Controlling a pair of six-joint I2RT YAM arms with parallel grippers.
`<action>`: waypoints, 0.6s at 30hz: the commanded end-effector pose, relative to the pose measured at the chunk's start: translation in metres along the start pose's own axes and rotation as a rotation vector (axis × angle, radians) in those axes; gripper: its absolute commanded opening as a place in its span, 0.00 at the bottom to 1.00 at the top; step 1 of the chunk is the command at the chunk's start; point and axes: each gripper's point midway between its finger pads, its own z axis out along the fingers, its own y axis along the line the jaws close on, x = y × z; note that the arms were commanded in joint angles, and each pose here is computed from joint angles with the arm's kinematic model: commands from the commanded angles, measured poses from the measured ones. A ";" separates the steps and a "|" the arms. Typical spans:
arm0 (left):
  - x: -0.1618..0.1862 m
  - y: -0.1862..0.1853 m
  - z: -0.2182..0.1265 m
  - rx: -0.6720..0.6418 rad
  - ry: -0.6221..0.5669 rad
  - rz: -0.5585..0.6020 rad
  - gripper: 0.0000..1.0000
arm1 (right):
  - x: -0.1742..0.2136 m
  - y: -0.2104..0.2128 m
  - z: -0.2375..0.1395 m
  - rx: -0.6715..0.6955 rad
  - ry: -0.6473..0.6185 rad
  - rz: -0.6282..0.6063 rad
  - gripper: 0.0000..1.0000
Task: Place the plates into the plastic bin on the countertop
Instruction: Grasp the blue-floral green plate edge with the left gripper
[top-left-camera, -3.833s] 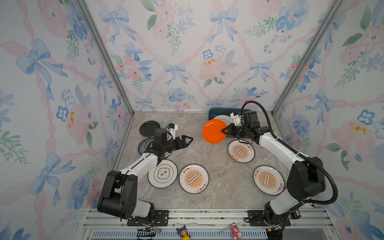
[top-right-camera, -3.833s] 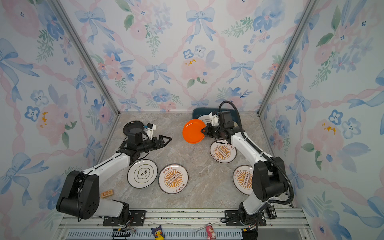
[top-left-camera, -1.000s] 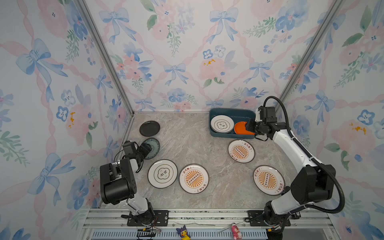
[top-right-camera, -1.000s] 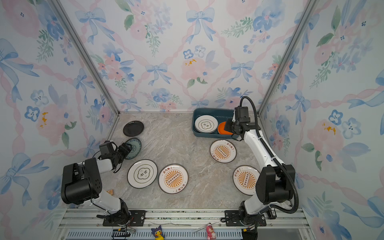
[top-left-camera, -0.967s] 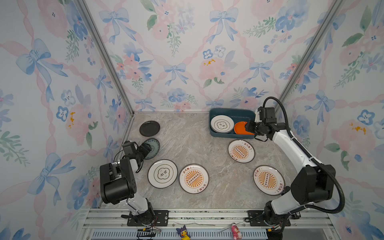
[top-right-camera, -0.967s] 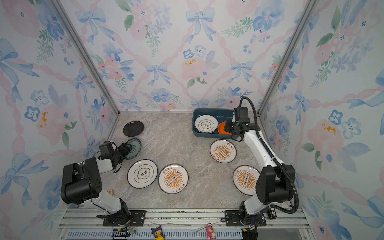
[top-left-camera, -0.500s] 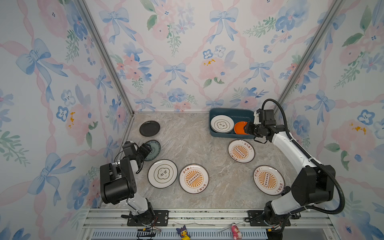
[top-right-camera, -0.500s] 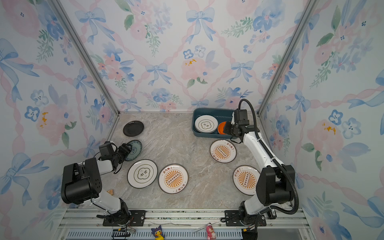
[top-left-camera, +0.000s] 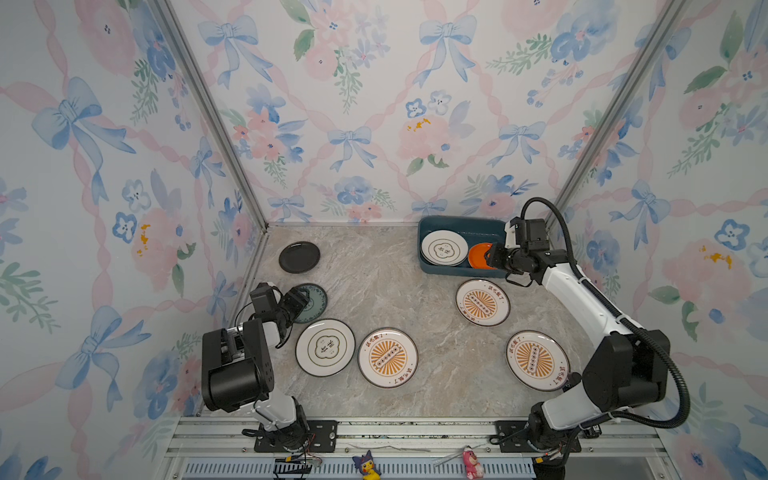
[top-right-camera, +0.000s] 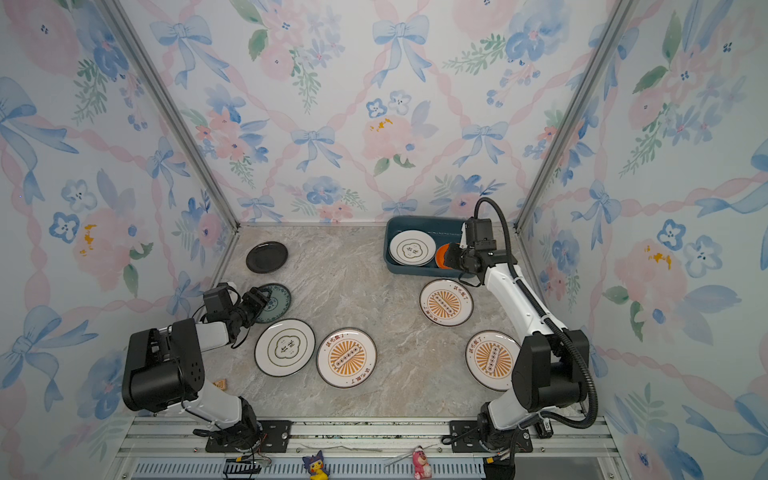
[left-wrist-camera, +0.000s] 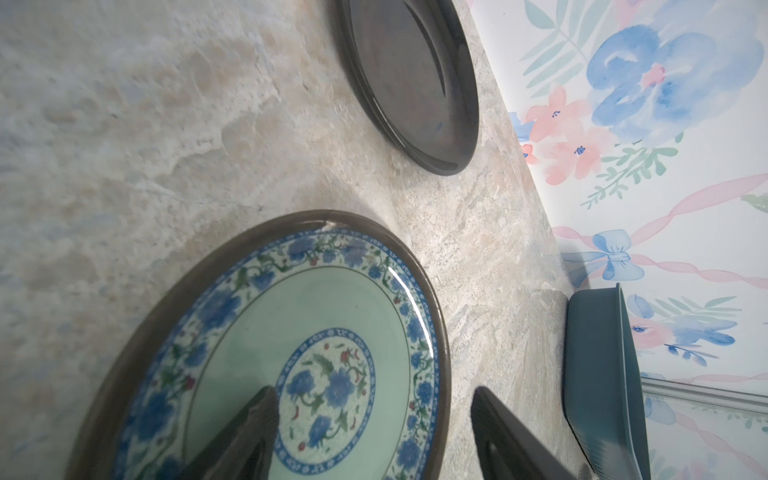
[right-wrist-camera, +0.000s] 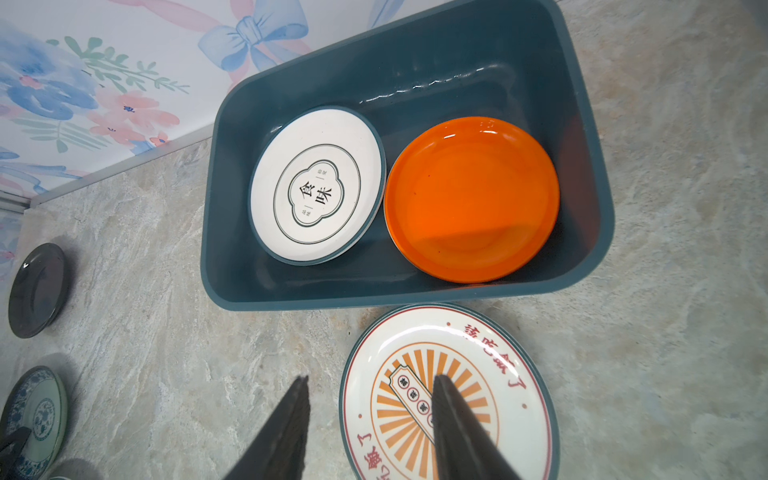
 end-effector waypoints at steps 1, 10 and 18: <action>0.003 -0.008 -0.008 0.024 0.008 -0.014 0.75 | 0.005 0.003 -0.001 -0.002 0.011 -0.009 0.46; -0.014 -0.018 -0.033 -0.023 -0.072 0.028 0.80 | 0.008 0.007 -0.002 0.004 0.015 -0.024 0.46; 0.003 0.004 -0.052 -0.113 -0.082 0.014 0.85 | 0.011 0.013 -0.005 -0.004 0.013 -0.040 0.46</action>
